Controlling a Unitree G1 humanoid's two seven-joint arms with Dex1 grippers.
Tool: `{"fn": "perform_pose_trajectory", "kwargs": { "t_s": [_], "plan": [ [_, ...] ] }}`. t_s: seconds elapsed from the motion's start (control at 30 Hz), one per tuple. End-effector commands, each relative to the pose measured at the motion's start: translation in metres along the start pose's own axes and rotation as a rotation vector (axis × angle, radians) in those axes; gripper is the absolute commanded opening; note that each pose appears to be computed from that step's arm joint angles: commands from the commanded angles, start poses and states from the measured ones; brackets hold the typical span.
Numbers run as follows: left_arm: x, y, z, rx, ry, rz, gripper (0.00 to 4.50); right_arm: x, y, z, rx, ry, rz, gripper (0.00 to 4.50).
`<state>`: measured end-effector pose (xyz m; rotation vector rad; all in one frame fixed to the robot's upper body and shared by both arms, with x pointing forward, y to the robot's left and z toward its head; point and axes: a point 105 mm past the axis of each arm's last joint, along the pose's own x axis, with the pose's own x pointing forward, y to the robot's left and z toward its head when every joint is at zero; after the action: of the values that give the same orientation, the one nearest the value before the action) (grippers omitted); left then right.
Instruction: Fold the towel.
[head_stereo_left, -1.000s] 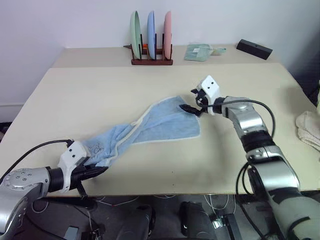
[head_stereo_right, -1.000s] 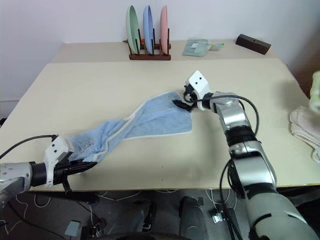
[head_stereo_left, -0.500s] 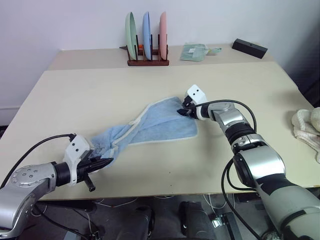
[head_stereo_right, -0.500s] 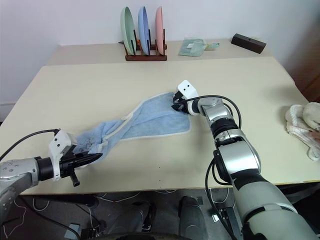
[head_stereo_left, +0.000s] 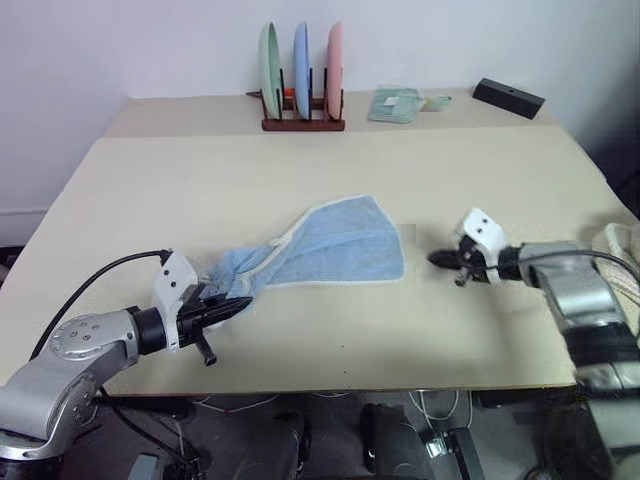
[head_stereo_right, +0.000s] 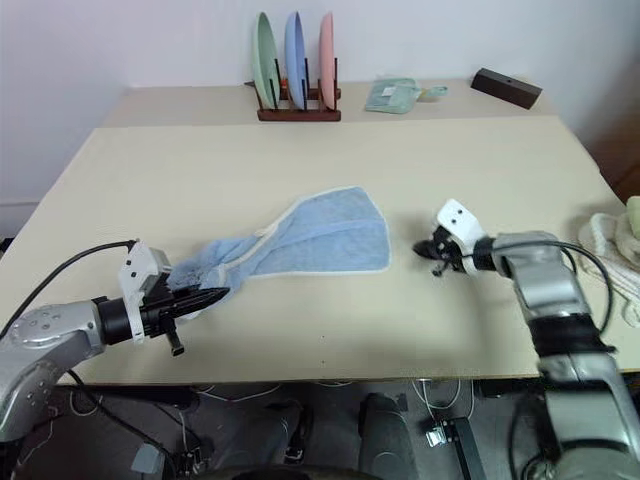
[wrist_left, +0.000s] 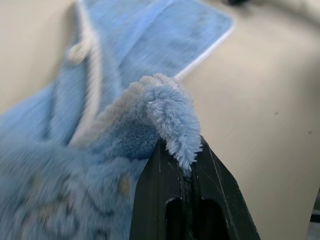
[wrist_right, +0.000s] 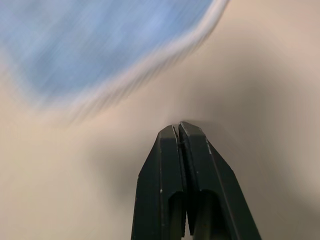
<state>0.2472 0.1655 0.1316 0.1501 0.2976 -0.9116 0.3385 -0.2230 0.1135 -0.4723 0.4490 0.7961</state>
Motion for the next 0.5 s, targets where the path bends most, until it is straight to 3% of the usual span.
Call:
{"fn": "perform_pose_trajectory", "kwargs": {
  "t_s": [0.03,0.1,0.2,0.3,0.5],
  "plan": [
    [0.005,0.000,0.006,0.033,-0.017,-0.026,0.00,0.000,-0.006,0.037,0.026,-0.136,-0.065,0.29],
    [0.009,0.000,0.008,0.037,-0.019,-0.039,0.00,0.007,-0.005,0.051,0.056,-0.185,-0.056,0.86],
    [0.014,-0.001,0.010,0.042,-0.023,-0.061,0.00,0.031,-0.009,0.080,0.099,-0.250,-0.096,2.19],
    [0.018,-0.002,0.007,0.047,-0.016,-0.063,0.00,0.056,-0.017,0.087,0.126,-0.216,-0.160,3.60],
    [0.020,-0.004,0.010,0.045,-0.037,-0.052,0.00,0.092,-0.023,0.076,0.200,-0.125,-0.190,3.60]
  ]
}}
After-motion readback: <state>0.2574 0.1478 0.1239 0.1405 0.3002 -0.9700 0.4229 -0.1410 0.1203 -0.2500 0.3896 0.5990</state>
